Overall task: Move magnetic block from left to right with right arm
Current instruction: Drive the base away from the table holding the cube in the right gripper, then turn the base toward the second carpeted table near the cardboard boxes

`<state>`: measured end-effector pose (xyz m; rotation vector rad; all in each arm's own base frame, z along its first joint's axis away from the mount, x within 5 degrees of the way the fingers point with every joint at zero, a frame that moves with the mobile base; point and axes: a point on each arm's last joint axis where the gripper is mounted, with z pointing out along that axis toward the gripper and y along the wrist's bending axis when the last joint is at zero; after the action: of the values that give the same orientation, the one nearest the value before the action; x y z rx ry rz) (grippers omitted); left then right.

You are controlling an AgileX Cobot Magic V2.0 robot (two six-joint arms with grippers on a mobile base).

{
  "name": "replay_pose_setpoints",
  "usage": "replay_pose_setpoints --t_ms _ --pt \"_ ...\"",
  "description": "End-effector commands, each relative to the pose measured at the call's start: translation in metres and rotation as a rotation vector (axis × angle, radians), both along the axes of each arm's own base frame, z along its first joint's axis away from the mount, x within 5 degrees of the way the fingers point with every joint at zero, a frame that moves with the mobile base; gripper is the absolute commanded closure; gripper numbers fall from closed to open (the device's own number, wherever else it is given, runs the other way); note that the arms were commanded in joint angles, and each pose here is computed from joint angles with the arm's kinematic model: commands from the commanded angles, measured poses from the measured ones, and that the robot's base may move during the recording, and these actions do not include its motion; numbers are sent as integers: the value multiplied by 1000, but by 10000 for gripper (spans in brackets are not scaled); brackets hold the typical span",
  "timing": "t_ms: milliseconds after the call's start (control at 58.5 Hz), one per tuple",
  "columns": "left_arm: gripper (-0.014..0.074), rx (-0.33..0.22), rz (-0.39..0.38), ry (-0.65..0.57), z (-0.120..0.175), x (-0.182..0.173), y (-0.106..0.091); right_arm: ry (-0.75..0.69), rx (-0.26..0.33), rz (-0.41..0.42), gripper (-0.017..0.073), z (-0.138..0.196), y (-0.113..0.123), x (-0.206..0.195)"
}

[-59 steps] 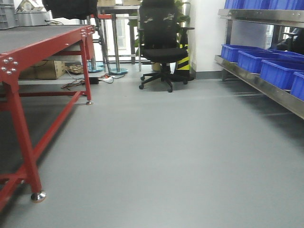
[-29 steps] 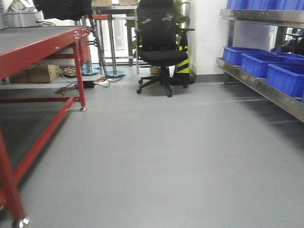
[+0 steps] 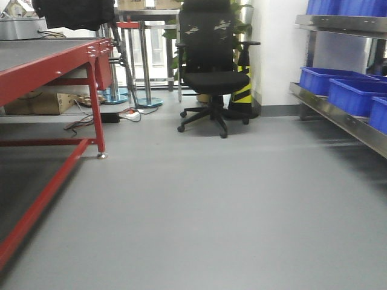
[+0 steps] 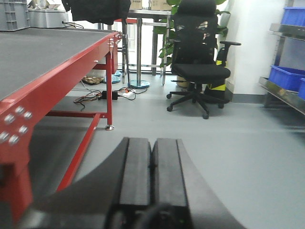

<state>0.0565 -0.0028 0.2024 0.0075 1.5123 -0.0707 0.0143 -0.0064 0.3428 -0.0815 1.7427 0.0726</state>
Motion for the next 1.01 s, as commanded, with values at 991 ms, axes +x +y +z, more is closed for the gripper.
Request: replay_pose_setpoints --t_ms 991 --pt "720 -16 -4 -91 5 -1 0 -95 -10 -1 337 14 0 1"
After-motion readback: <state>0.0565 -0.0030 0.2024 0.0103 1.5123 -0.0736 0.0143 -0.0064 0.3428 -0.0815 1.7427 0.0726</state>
